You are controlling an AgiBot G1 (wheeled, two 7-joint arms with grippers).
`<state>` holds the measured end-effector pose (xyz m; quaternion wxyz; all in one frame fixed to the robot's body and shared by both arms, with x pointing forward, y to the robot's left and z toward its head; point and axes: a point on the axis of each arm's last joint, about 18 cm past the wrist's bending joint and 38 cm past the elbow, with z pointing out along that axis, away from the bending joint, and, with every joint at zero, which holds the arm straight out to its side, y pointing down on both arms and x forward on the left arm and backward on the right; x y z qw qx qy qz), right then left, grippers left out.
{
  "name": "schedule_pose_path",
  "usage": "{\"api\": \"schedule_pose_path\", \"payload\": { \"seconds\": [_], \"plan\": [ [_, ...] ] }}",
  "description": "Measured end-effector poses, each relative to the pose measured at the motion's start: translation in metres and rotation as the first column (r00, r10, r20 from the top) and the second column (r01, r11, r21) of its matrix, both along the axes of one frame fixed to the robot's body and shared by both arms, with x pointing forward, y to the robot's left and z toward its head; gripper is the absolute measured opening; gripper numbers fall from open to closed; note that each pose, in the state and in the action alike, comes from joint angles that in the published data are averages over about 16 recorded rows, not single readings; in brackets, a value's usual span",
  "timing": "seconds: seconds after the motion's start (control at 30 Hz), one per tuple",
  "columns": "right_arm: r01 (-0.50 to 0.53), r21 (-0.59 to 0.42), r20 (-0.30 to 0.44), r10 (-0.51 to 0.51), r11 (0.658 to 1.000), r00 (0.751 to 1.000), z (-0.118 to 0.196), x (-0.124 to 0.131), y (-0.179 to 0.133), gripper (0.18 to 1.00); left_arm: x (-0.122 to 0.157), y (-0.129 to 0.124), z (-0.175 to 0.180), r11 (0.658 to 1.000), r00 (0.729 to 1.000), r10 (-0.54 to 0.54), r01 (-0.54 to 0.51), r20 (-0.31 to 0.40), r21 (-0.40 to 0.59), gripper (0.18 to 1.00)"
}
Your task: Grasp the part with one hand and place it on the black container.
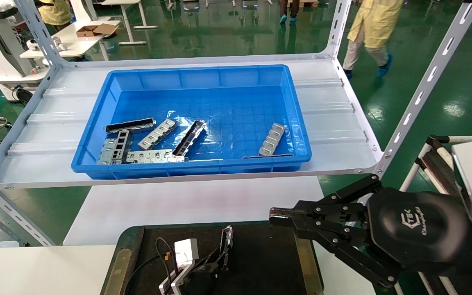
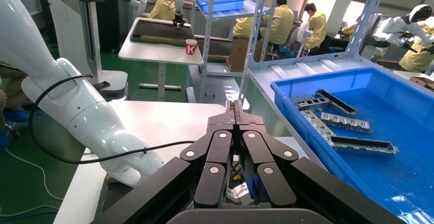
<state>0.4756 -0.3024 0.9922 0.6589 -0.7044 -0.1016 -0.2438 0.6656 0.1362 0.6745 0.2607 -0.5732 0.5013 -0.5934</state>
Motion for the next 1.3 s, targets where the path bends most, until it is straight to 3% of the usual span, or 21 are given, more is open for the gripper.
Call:
{"api": "schedule_pose_path", "payload": {
  "seconds": [0.23,0.5,0.83,1.3],
  "plan": [
    [0.0,0.0,0.0,0.0,1.0,1.0,0.0,0.0,0.0,0.209,0.0,-0.001,0.001,1.0,1.0,-0.002,0.002,0.003,-0.001,0.376],
    [0.0,0.0,0.0,0.0,1.0,1.0,0.0,0.0,0.0,0.268,-0.001,0.003,0.012,1.0,0.999,-0.025,0.025,0.031,0.006,0.458],
    [0.0,0.0,0.0,0.0,1.0,1.0,0.0,0.0,0.0,0.446,-0.017,0.03,0.041,0.991,0.987,-0.128,0.123,0.102,0.054,0.632],
    [0.0,0.0,0.0,0.0,1.0,1.0,0.0,0.0,0.0,0.757,-0.052,0.097,0.081,0.947,0.942,-0.301,0.276,0.149,0.165,0.894]
  ]
}}
